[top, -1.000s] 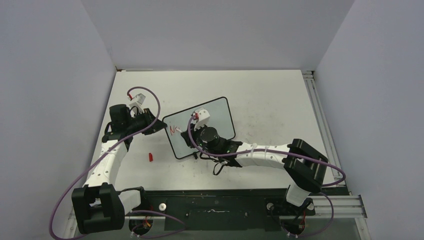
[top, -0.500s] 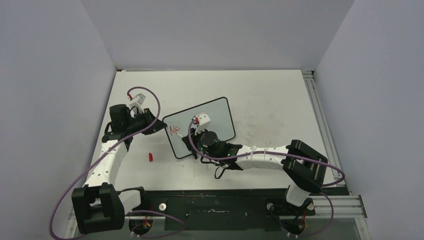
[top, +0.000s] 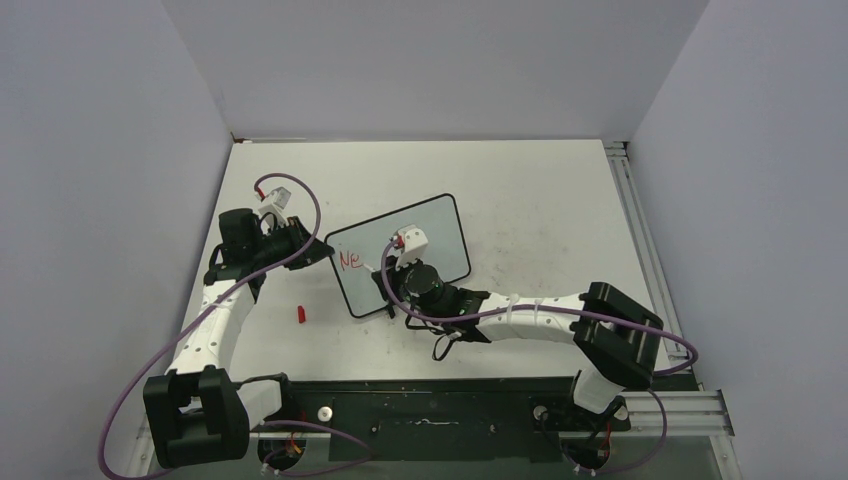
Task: Write a sentence on the whiteboard
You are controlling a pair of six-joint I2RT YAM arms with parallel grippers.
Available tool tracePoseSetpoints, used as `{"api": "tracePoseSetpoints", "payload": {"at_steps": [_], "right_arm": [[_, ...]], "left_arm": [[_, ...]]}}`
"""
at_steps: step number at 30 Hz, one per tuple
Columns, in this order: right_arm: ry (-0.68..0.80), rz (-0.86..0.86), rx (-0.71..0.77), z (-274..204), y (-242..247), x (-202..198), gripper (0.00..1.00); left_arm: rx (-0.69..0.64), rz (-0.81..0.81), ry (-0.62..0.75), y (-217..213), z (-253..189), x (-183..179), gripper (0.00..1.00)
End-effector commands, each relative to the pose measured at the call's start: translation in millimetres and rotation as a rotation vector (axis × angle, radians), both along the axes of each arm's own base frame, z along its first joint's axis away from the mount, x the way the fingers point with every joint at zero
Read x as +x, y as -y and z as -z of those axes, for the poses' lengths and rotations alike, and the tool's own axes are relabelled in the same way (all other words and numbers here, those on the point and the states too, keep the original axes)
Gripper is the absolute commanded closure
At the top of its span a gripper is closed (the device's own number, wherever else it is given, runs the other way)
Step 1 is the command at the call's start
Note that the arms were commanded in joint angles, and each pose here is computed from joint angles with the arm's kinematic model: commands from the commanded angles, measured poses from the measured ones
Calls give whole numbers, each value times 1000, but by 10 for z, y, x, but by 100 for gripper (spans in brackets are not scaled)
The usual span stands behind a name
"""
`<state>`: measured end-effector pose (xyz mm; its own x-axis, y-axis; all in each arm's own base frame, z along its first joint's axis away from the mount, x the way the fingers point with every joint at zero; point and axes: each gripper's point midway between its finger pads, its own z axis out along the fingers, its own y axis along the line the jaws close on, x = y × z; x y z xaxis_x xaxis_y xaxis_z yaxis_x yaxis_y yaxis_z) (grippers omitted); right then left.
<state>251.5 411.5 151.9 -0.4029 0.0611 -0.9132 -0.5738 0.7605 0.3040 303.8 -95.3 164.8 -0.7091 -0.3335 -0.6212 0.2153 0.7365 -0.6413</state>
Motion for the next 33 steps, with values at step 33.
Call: {"api": "tracePoseSetpoints", "payload": {"at_steps": [33], "right_arm": [[102, 18, 80, -521, -83, 193, 95]], "left_arm": [[7, 9, 73, -8, -194, 55, 90]]}}
